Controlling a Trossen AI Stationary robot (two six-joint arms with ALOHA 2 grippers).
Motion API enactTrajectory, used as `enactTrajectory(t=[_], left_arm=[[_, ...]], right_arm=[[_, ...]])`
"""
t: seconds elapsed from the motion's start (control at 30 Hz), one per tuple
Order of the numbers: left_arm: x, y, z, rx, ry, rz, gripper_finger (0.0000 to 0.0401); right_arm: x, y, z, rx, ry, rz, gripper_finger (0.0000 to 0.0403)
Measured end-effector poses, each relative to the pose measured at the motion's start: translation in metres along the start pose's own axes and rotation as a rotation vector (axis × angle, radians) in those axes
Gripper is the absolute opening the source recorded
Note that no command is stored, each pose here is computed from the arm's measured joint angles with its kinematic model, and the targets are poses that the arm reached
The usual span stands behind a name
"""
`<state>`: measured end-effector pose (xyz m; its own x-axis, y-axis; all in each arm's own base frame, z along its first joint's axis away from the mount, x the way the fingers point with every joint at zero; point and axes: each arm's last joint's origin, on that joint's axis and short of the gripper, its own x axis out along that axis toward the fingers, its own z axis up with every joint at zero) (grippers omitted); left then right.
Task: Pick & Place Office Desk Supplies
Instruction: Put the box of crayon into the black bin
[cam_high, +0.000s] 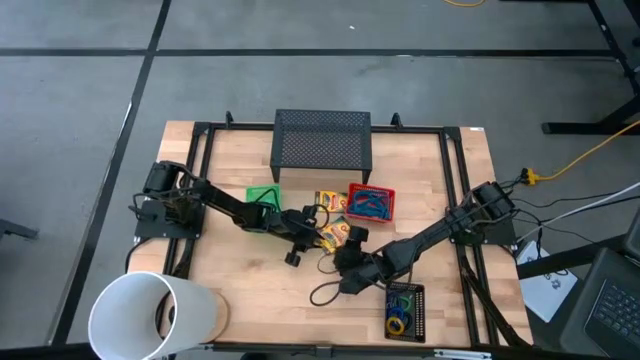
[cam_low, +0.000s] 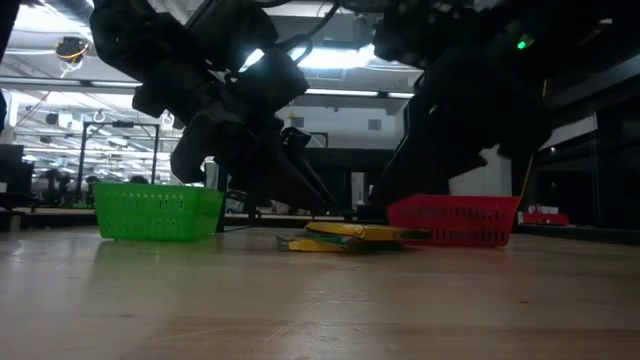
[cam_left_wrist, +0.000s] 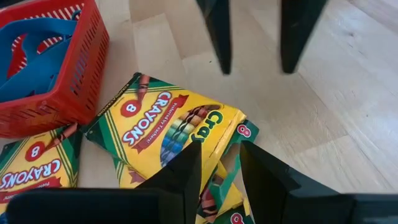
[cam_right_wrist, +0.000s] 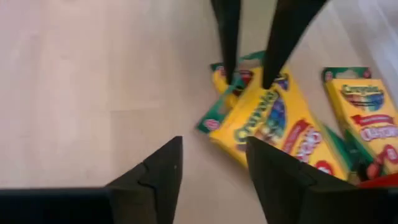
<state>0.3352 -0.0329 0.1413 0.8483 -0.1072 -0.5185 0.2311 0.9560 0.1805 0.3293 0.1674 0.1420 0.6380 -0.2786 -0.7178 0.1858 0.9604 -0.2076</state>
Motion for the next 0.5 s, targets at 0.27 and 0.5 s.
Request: enactTrajectory(t=[0.27, 0.5], left_arm=[[0.0, 0.0, 0.0, 0.0, 0.003, 0.0, 0.0109], [0.0, 0.004, -0.003, -0.008, 0.025, 0.009, 0.0109]], right_arm=[[0.002, 0.002, -0.004, -0.099, 0.014, -0.008, 0.0232], [0.029, 0.026, -0.02, -0.403, 0.054, -0.169, 0.0222]])
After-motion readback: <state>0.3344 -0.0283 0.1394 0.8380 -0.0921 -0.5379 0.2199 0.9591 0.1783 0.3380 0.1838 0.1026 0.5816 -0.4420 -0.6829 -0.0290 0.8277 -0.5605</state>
